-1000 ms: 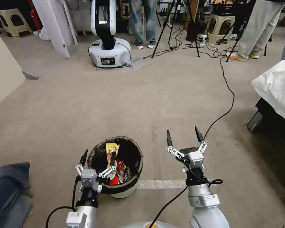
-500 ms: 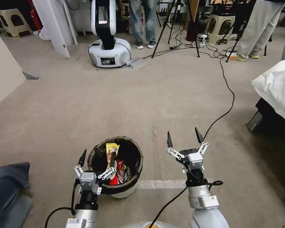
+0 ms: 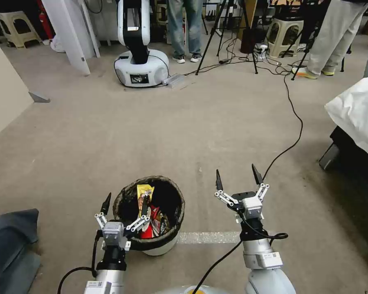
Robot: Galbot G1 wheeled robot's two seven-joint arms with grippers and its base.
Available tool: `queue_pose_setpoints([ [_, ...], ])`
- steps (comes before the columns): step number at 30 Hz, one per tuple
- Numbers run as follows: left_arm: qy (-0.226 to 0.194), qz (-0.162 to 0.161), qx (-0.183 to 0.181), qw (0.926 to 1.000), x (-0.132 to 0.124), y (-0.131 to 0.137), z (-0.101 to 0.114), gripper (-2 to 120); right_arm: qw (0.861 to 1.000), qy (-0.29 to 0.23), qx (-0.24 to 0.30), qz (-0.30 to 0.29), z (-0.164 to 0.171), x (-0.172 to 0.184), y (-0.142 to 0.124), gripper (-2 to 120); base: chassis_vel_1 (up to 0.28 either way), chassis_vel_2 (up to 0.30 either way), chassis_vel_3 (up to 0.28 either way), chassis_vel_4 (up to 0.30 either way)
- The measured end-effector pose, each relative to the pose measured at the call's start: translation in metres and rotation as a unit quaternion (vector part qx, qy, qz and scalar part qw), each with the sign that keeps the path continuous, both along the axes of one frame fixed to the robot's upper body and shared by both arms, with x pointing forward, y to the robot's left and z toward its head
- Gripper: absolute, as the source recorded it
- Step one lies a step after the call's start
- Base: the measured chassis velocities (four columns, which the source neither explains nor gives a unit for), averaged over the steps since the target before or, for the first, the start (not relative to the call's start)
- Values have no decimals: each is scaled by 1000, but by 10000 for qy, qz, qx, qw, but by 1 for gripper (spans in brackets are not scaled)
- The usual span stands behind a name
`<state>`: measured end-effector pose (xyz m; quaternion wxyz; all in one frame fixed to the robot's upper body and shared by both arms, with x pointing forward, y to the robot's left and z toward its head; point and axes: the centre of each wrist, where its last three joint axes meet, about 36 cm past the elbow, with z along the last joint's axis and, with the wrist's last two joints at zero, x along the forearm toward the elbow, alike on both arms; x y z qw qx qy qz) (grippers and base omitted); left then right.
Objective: Pick up the trash bin, then pick up the garbage from the floor and place it into the trash bin.
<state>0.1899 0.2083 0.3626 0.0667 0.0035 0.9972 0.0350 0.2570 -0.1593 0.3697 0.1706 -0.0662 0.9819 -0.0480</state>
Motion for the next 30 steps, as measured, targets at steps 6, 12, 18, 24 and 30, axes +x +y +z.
queue_pose_setpoints([
  [6,4,3,-2,10000,0,0,0,100,10000,0,0,0,0,0,0,100,0,0,0,0],
  [12,8,5,-5,10000,0,0,0,100,10000,0,1,1,0,0,0,100,0,0,0,0],
  [18,9,6,-7,10000,0,0,0,100,10000,1,2,1,0,0,0,100,0,0,0,0],
  [24,10,7,-7,10000,0,0,0,100,10000,1,3,3,0,0,0,100,0,0,0,0],
  [30,10,7,-8,10000,0,0,0,100,10000,0,3,5,0,0,0,100,0,0,0,0],
])
